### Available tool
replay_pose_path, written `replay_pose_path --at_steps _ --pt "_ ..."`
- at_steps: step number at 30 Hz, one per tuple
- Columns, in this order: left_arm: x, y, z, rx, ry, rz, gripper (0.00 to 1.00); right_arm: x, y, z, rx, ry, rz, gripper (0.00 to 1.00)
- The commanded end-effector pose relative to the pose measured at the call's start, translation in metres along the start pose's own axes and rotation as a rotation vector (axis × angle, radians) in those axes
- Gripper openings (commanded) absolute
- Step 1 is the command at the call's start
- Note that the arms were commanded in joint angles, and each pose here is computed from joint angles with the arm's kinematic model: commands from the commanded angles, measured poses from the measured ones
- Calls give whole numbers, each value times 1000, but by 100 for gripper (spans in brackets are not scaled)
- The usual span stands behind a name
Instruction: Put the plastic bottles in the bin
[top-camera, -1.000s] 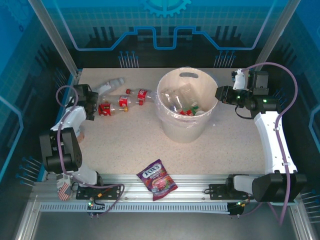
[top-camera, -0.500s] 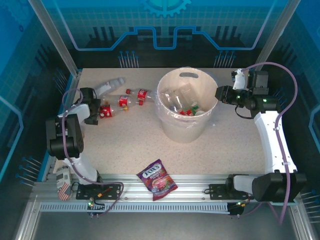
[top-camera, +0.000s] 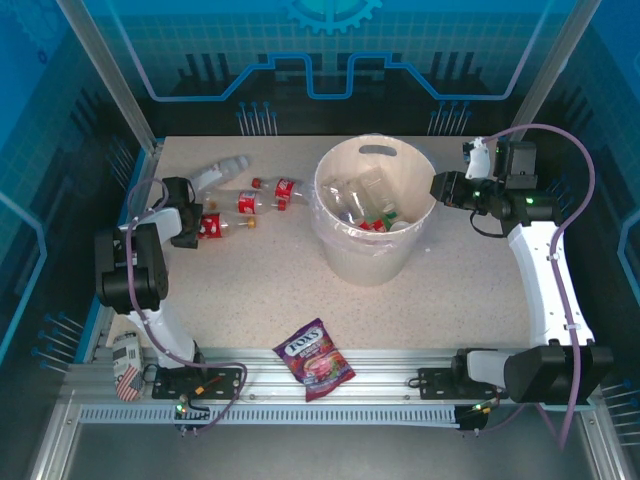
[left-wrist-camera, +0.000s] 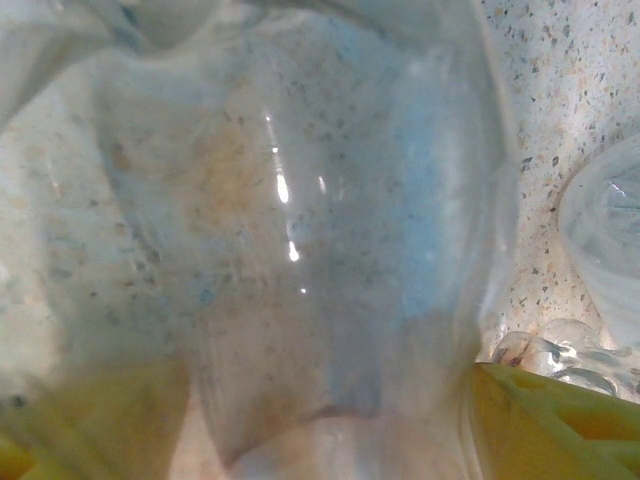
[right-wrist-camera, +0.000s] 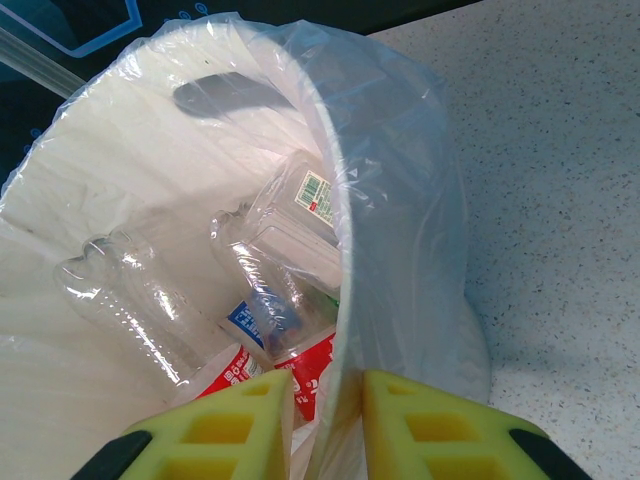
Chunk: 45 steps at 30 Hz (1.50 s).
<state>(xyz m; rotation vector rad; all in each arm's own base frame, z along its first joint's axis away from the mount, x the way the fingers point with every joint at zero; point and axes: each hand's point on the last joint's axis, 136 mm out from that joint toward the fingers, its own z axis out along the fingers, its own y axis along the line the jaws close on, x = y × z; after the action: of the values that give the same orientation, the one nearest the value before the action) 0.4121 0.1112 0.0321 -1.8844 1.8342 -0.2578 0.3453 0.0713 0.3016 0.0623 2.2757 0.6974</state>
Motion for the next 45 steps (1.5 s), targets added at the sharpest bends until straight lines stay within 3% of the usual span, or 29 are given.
replay_pose_path --at_steps 1,12,22,30,36,41,45 --pt "-8 -9 -11 30 -17 -8 72 14 7 7 -18 68 -2 25" --pt "6 -58 -89 255 26 149 66 16 16 9 -35 75 -11 25" --pt "27 -124 -237 621 -3 403 59 18 21 10 -23 77 -26 25" --pt "44 -160 -369 983 -2 505 46 21 25 11 -20 75 -31 25" --pt "94 -185 -442 1190 37 707 40 20 26 9 -12 61 -30 25" --pt "152 -209 -465 1309 158 848 34 21 30 8 -7 54 -36 25" --pt "206 -221 -480 1377 188 1002 33 22 30 7 4 45 -43 25"
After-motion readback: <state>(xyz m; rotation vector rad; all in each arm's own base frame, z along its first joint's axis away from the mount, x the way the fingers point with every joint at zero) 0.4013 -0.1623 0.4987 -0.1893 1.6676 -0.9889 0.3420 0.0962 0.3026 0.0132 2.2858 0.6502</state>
